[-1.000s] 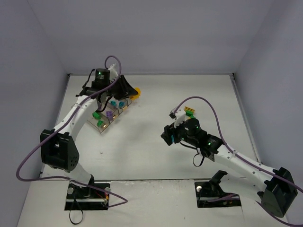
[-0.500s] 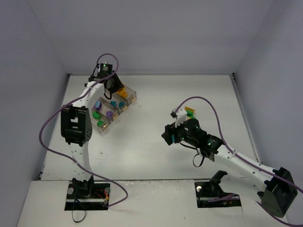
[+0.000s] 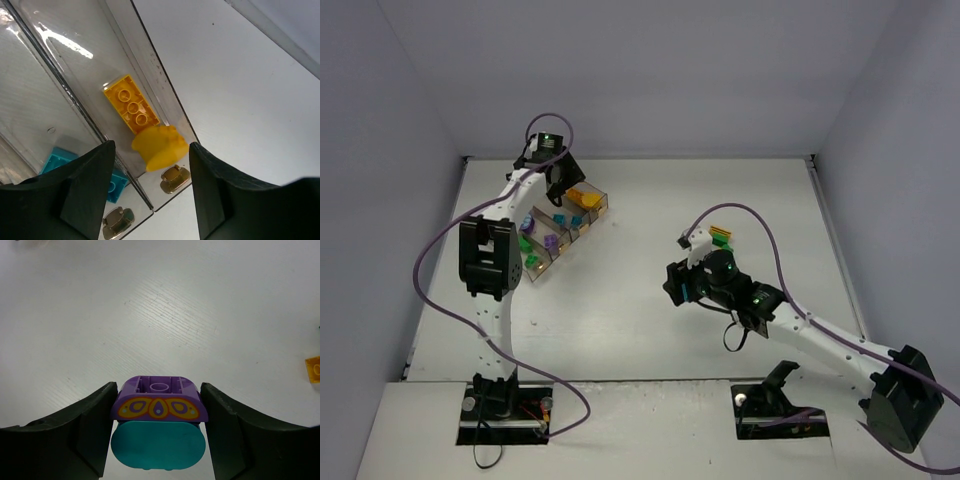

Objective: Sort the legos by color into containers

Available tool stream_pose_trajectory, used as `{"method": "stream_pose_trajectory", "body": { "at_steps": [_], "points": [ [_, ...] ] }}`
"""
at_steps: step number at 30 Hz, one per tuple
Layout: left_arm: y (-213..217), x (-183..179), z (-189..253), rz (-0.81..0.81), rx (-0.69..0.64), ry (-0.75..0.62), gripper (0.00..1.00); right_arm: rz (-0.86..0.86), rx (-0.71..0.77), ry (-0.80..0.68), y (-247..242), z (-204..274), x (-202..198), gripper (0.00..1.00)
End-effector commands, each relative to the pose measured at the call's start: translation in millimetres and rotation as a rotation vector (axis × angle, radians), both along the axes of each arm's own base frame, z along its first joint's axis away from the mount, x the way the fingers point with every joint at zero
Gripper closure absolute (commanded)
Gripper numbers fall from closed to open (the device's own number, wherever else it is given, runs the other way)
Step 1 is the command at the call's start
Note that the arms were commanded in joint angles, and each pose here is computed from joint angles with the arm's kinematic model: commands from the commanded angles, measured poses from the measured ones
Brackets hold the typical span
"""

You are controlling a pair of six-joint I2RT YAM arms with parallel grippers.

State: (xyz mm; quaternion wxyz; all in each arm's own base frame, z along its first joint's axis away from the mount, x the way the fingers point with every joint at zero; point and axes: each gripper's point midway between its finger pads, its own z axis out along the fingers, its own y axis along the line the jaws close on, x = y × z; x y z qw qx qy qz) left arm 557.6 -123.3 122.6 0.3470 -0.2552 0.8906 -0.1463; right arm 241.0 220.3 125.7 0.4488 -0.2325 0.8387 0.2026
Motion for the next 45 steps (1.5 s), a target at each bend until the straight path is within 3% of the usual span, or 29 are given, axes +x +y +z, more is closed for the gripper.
{"method": "stream_pose_trajectory", "body": {
  "at_steps": [1, 6, 12, 14, 16, 17, 24, 31, 45],
  "points": [
    [-3, 16, 66, -0.007, -0.032, -0.164, 0.45, -0.026, 0.049, -0.097, 8, 37, 21, 1.00],
    [-23, -9, 102, -0.148, -0.083, -0.243, 0.45, -0.022, 0.064, -0.131, 12, 52, 28, 1.00],
    [-75, -97, 146, -0.464, -0.171, -0.340, 0.45, -0.041, 0.086, -0.142, 20, 67, 45, 1.00],
    [-83, -126, 126, -0.520, -0.214, -0.311, 0.45, -0.090, 0.112, -0.118, 23, 73, 56, 1.00],
    [-83, -151, 144, -0.543, -0.248, -0.364, 0.45, -0.151, 0.121, -0.107, 21, 75, 68, 1.00],
    [-84, -167, 123, -0.553, -0.256, -0.322, 0.45, -0.186, 0.145, -0.078, 25, 78, 74, 1.00],
    [-105, -244, 130, -0.676, -0.220, -0.447, 0.42, -0.417, 0.298, 0.049, 36, 93, 103, 1.00],
    [-137, -269, 142, -0.709, -0.304, -0.519, 0.41, -0.532, 0.443, 0.150, 49, 102, 110, 1.00],
    [-181, -264, 161, -0.661, -0.350, -0.602, 0.41, -0.656, 0.626, 0.296, 57, 99, 95, 1.00]
  ]
}}
